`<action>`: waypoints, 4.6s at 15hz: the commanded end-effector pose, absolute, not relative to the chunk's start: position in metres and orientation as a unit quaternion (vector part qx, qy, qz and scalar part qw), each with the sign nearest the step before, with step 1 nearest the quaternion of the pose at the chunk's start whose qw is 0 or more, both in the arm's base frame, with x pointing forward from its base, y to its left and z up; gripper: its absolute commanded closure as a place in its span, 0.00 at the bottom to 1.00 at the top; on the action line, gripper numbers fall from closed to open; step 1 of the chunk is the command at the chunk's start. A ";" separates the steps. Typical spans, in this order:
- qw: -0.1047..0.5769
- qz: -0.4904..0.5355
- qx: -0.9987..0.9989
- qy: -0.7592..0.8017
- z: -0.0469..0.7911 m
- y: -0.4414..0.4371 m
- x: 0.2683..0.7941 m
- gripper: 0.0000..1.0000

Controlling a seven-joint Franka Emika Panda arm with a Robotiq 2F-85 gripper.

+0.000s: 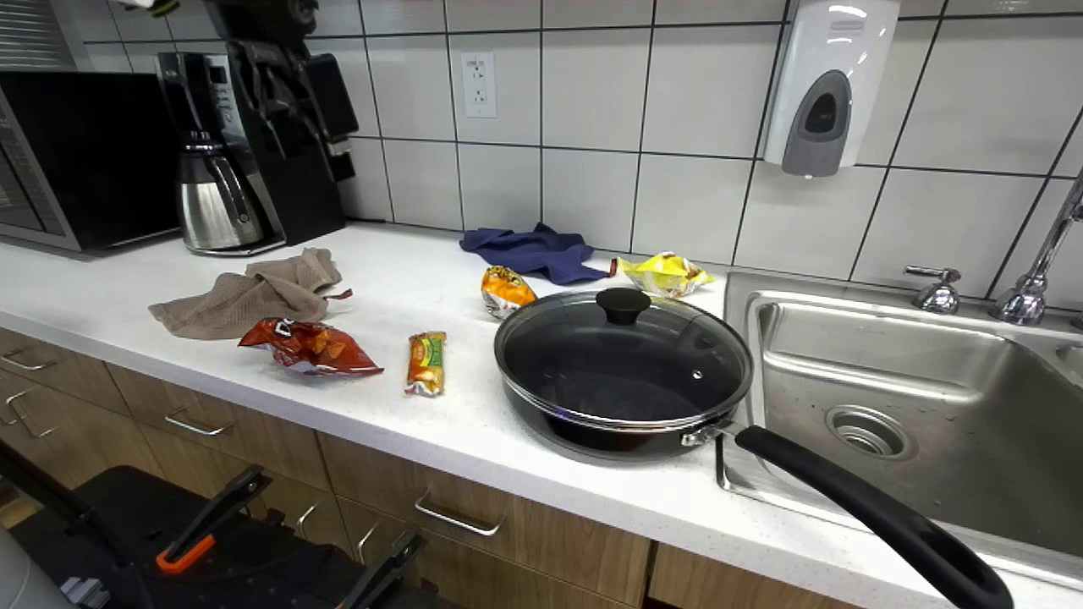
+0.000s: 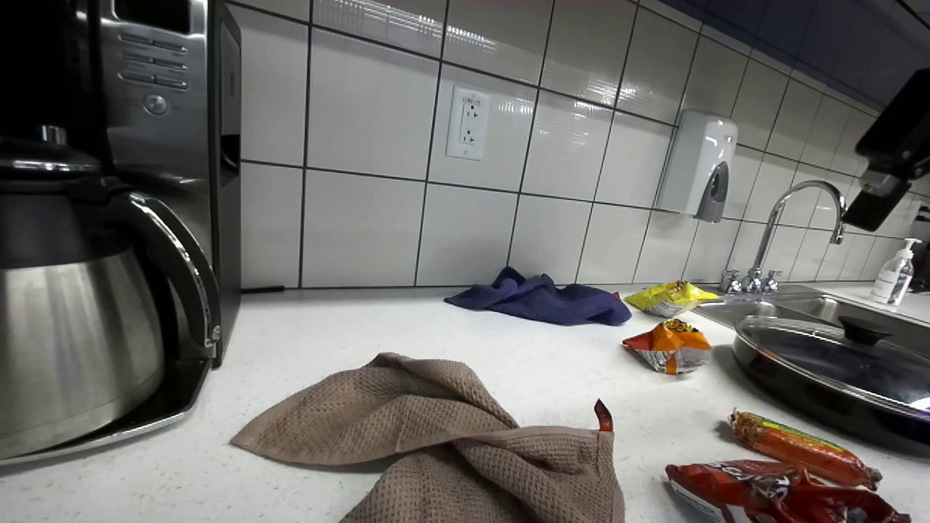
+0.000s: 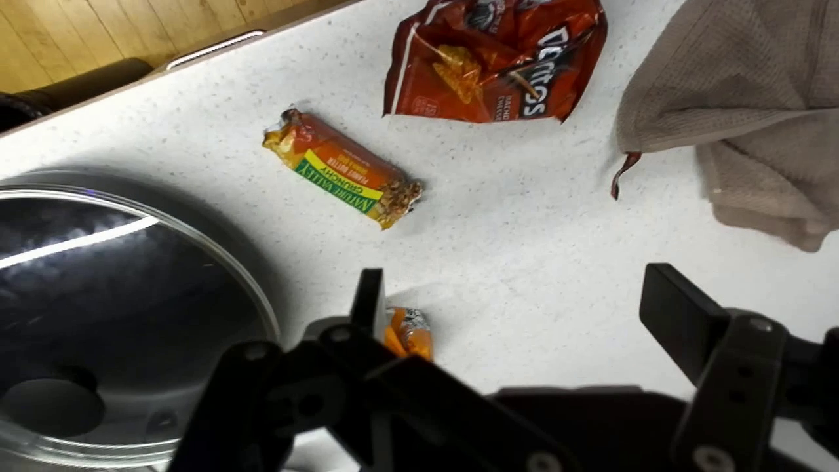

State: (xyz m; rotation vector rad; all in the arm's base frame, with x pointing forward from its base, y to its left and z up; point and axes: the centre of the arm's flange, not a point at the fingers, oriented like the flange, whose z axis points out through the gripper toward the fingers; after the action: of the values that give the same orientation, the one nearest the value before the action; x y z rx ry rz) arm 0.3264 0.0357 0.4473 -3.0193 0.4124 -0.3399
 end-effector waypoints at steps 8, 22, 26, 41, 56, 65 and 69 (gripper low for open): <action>0.029 -0.118 -0.970 0.211 0.451 -0.034 0.326 0.00; 0.023 -0.137 -0.958 0.251 0.445 -0.070 0.332 0.00; 0.026 -0.130 -0.939 0.318 0.436 -0.125 0.333 0.00; -0.052 -0.076 -0.918 0.386 0.400 -0.245 0.399 0.00; -0.039 -0.078 -0.921 0.380 0.391 -0.238 0.384 0.00; -0.037 -0.063 -0.917 0.391 0.373 -0.245 0.399 0.00; -0.023 -0.059 -0.916 0.397 0.363 -0.254 0.406 0.00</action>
State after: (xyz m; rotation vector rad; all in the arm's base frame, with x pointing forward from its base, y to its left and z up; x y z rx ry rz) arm 0.3900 -0.2457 0.3674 -2.9553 1.2391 -0.1839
